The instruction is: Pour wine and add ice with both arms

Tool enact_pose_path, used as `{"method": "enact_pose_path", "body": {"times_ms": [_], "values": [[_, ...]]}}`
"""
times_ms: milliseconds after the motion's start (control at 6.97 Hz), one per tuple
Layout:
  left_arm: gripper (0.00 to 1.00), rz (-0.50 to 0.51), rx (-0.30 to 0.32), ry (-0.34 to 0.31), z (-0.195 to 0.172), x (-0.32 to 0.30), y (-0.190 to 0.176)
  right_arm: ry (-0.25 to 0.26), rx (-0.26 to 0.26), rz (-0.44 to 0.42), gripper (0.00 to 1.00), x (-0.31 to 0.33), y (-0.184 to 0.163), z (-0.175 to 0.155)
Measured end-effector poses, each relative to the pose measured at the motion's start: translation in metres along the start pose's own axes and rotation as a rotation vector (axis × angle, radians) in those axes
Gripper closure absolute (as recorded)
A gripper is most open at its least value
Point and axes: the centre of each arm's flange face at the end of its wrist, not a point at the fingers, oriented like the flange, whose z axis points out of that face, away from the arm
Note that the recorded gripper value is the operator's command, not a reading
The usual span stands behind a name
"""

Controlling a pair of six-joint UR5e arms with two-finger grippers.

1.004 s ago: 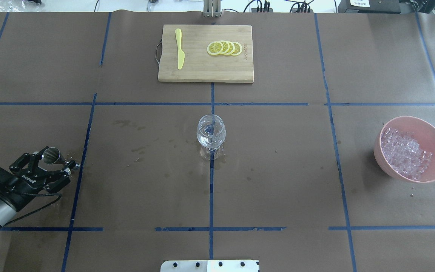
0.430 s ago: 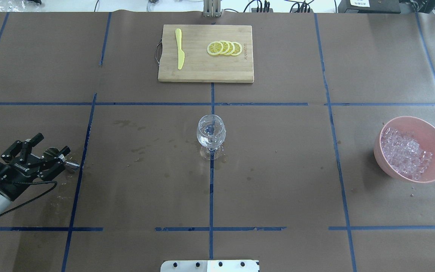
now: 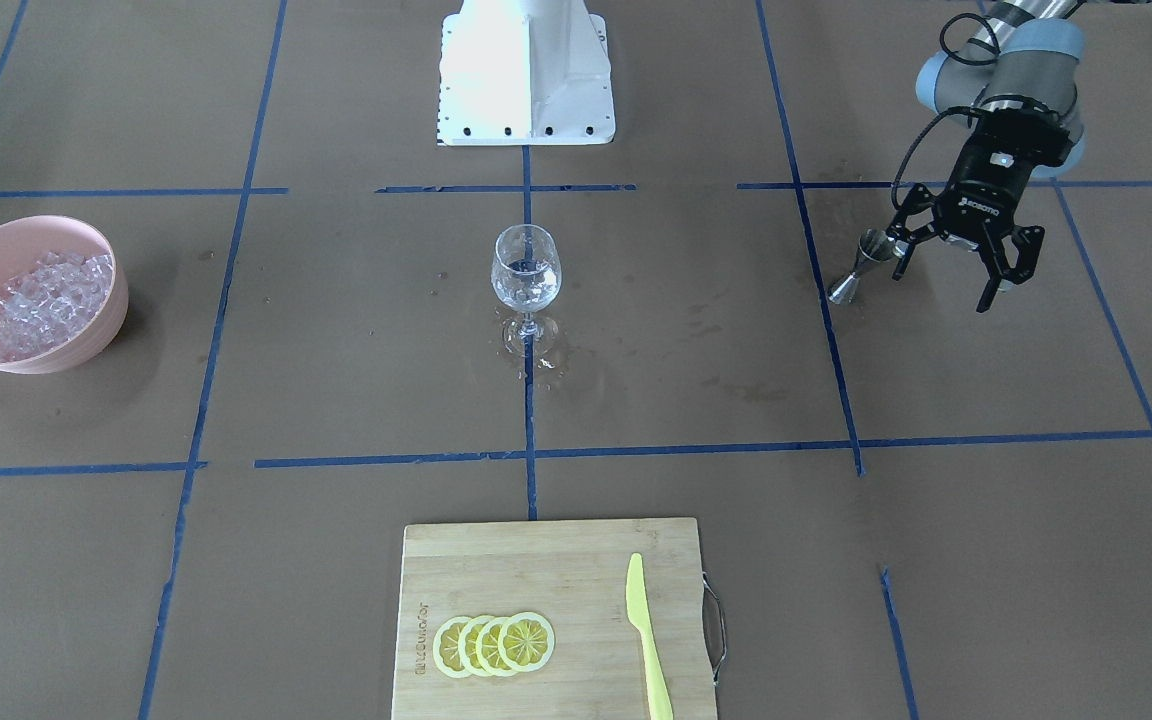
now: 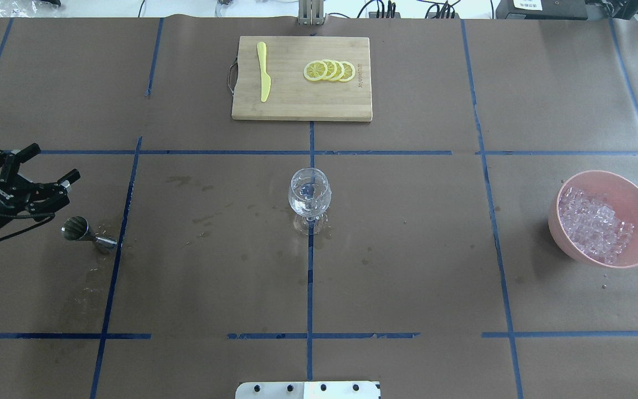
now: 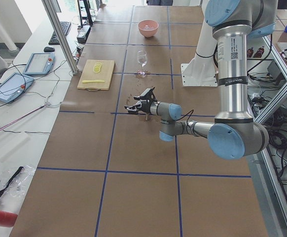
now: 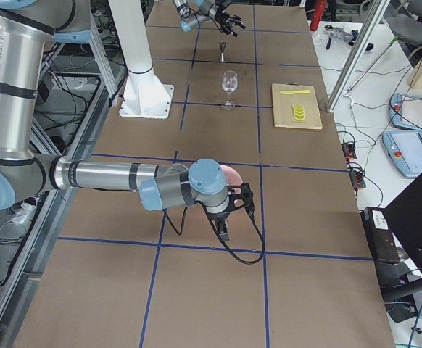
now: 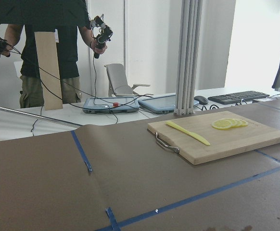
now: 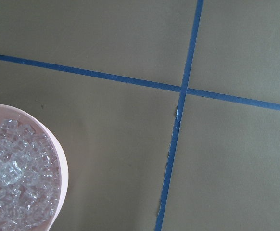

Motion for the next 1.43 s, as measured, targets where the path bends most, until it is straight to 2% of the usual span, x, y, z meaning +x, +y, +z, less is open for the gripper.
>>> {"method": "enact_pose_path", "body": {"times_ms": [143, 287, 574, 861, 1148, 1434], "values": [[0.00, 0.067, -0.078, 0.008, 0.008, -0.038, -0.025, 0.000, 0.000, 0.000, 0.00, 0.000, -0.001, 0.000], [0.00, 0.125, -0.174, -0.017, 0.021, -0.079, -0.063, 0.001, 0.001, -0.001, 0.00, 0.000, -0.001, 0.000], [0.00, 0.235, -0.350, -0.147, 0.029, -0.153, -0.135, 0.000, 0.001, -0.001, 0.00, 0.000, -0.001, 0.000], [0.00, 0.328, -0.493, -0.278, 0.002, -0.224, -0.173, 0.000, 0.001, -0.001, 0.00, 0.000, -0.001, 0.000], [0.00, 0.226, -0.656, -0.329, -0.028, -0.281, -0.191, 0.000, 0.002, -0.002, 0.00, -0.001, -0.001, -0.001], [0.00, 0.059, -0.858, -0.358, -0.046, -0.311, -0.167, 0.000, 0.001, -0.001, 0.00, 0.000, -0.001, 0.000]]}}
